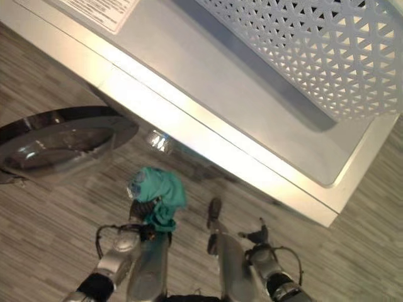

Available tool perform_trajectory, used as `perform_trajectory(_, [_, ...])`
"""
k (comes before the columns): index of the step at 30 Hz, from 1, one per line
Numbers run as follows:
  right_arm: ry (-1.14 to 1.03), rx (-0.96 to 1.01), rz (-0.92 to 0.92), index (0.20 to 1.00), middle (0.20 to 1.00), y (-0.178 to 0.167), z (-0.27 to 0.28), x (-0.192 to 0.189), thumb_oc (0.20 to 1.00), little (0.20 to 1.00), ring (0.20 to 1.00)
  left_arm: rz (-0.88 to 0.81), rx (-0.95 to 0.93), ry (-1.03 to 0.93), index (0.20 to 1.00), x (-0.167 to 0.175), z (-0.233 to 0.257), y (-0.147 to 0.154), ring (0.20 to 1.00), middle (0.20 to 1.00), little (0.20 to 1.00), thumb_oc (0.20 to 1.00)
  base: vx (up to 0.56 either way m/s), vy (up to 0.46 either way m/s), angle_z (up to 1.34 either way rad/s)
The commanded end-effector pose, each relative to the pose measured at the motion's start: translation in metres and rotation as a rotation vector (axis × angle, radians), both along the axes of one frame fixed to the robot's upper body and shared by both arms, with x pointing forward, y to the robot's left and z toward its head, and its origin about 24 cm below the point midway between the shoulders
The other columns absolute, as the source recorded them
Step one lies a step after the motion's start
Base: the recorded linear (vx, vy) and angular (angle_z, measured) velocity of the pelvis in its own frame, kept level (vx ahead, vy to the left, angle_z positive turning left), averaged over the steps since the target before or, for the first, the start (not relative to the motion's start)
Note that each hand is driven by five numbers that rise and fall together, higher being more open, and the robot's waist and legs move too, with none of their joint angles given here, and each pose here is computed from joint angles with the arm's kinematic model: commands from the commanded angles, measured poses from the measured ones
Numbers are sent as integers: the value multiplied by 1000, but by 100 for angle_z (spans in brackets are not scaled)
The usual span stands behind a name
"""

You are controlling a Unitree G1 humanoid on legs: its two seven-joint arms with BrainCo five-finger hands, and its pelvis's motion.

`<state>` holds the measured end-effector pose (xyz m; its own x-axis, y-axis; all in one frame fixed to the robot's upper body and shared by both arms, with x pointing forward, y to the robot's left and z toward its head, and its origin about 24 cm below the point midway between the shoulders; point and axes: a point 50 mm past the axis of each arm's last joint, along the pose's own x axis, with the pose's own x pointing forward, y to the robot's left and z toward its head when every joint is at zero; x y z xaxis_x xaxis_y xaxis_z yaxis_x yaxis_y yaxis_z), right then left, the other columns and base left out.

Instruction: Grab the laundry basket,head to the washer,open it,put in the laundry and shut it.

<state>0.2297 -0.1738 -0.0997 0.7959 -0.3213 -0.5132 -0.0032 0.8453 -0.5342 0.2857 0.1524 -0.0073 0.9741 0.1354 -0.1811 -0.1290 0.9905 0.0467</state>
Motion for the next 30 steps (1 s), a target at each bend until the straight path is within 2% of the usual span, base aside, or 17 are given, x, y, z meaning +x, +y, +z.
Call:
perform_trajectory(1, [-76,-23,18,1000,1000,2,6,-4,1000,1000,1000,55,-36,-135,200,10,23,-11,200,200,200,200,13,-13,-12])
perform_trajectory(5, [-217,11,87,1000,1000,23,27,9,1000,1000,1000,142,-31,-233,200,41,55,-13,200,200,200,200,29,-9,-16])
perform_trajectory(8, [-286,77,61,1000,1000,28,36,12,1000,1000,1000,202,-42,-313,200,59,84,-13,200,200,200,200,97,-15,-18])
perform_trajectory(17, [-271,42,152,1000,1000,33,33,0,1000,1000,1000,382,-107,-577,200,81,165,14,200,200,200,200,35,23,-13])
perform_trajectory(18, [-259,42,168,1000,1000,32,31,-4,1000,1000,1000,439,-142,-728,200,82,209,24,200,200,200,200,38,36,-9])
perform_trajectory(20, [-268,41,181,1000,1000,29,34,-3,1000,1000,1000,489,-168,-845,200,82,247,32,200,200,200,200,46,55,-21])
perform_trajectory(26, [-324,25,225,1000,1000,25,47,7,1000,1000,1000,578,-113,-911,200,92,305,59,200,200,200,200,19,70,-26])
perform_trajectory(27, [-354,5,239,1000,1000,19,55,13,1000,1000,1000,598,-143,-933,200,93,335,71,200,200,200,200,26,58,-28])
perform_trajectory(30, [-379,-40,232,1000,1000,3,65,20,1000,1000,1000,506,-177,-993,200,90,384,58,200,200,200,200,25,53,-12])
